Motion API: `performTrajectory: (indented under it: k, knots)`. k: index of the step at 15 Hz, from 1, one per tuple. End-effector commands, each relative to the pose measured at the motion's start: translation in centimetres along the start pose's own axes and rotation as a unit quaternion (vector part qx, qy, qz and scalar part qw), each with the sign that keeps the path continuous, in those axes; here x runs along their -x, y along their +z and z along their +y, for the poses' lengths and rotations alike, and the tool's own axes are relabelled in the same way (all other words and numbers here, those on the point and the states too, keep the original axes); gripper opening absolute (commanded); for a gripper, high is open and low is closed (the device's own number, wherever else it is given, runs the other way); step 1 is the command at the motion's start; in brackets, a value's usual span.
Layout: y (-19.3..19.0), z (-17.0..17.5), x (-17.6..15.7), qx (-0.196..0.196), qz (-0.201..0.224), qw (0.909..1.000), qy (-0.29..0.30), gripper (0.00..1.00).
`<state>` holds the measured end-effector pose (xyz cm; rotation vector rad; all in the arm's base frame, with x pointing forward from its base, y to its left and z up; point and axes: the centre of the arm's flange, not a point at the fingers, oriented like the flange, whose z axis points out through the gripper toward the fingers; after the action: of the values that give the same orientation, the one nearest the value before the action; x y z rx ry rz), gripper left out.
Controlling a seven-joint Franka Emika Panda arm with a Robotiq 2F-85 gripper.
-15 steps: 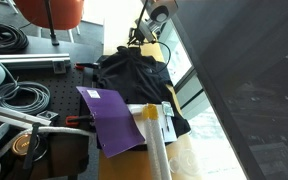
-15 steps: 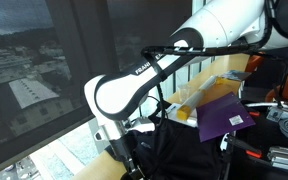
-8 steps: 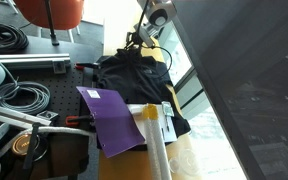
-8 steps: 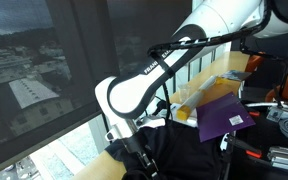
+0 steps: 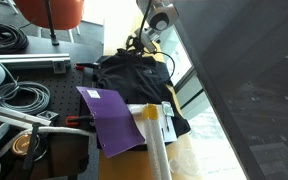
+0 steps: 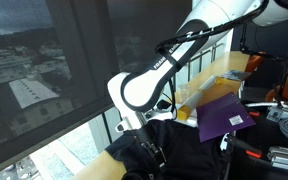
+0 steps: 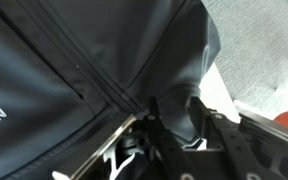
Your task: Close the zip of the jersey
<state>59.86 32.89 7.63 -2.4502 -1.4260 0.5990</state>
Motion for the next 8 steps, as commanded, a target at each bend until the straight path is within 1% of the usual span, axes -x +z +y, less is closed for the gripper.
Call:
performTrajectory:
  k: [1,5,6,8]
  knots:
    - [-2.1,0.7,4.3,0.014,-0.003,0.9999,0.009,0.68]
    - [-6.1,1.1,9.5,0.038,-0.002,0.9988,0.032,0.98]
    - [-7.0,1.0,11.0,0.045,-0.002,0.9983,0.038,1.0]
    - [-8.7,1.2,14.1,0.065,-0.003,0.9964,0.055,1.0]
